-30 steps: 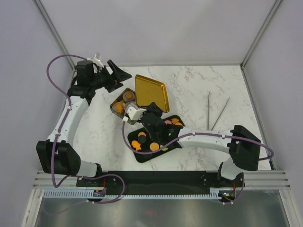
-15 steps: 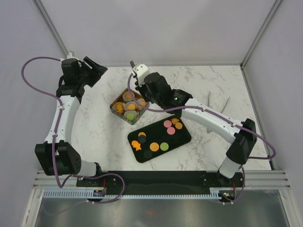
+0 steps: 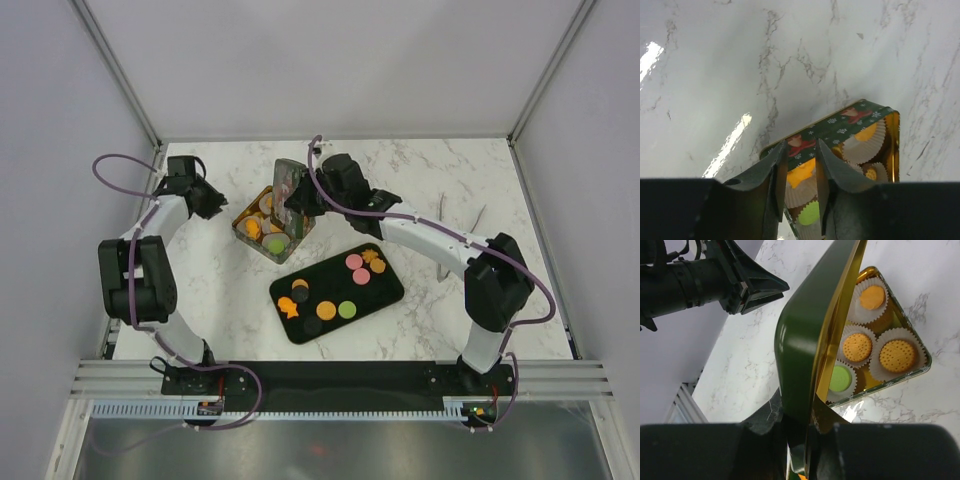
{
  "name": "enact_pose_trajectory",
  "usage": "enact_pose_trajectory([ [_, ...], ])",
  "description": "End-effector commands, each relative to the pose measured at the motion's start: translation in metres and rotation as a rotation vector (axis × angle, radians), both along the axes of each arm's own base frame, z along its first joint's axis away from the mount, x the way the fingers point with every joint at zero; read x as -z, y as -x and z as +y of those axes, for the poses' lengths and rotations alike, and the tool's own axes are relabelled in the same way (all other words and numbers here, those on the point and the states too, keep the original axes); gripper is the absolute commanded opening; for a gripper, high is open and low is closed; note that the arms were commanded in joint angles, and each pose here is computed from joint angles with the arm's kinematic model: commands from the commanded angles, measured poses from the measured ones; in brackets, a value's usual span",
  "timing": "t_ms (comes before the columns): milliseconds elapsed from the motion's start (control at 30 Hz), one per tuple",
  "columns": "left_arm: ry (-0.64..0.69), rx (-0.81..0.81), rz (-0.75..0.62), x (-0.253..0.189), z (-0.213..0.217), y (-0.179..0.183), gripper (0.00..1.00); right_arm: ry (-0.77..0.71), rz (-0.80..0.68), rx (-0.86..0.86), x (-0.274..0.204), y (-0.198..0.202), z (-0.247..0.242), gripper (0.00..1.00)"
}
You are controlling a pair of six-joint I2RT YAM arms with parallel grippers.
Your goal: Pack the cookies
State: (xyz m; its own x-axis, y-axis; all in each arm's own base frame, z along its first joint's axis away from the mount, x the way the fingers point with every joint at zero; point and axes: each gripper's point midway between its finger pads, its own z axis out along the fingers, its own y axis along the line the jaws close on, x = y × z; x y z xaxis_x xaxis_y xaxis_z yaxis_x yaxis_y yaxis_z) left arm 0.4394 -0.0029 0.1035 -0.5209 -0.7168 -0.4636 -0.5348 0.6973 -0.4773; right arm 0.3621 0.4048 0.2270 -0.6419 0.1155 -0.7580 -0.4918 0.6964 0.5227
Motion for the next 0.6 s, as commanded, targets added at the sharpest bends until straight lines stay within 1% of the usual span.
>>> enact_pose_trajectory([
  [0,-0.013,-0.037,0.022,0.021,0.009,-0.009,0.34,-0.309,-0.009,0.000,-0.054,-0.006,0.008,0.00],
  [33,0.002,-0.054,0.027,0.025,0.009,-0.010,0.31,-0.336,0.005,-0.003,-0.053,-0.006,0.008,0.00],
  [100,0.022,-0.058,0.058,0.041,0.006,-0.009,0.29,-0.403,0.029,-0.007,-0.051,-0.010,0.004,0.00],
  [200,0.052,-0.065,0.079,0.052,0.002,-0.009,0.27,-0.455,0.062,-0.003,-0.042,-0.016,-0.002,0.00],
  [233,0.065,-0.069,0.092,0.058,-0.001,-0.009,0.26,-0.499,0.068,-0.015,-0.047,-0.016,-0.002,0.00],
  [267,0.077,-0.074,0.100,0.062,-0.001,-0.005,0.24,-0.520,0.078,-0.019,-0.046,-0.016,-0.002,0.00],
  [300,0.090,-0.071,0.100,0.063,-0.005,-0.003,0.23,-0.525,0.101,-0.009,-0.035,-0.020,-0.006,0.00],
  [333,0.099,-0.079,0.091,0.061,-0.007,-0.001,0.22,-0.567,0.109,-0.023,-0.041,-0.019,-0.005,0.00],
  [567,0.133,-0.075,0.103,0.073,-0.026,0.034,0.16,-0.620,0.152,-0.006,-0.019,-0.023,-0.011,0.00],
])
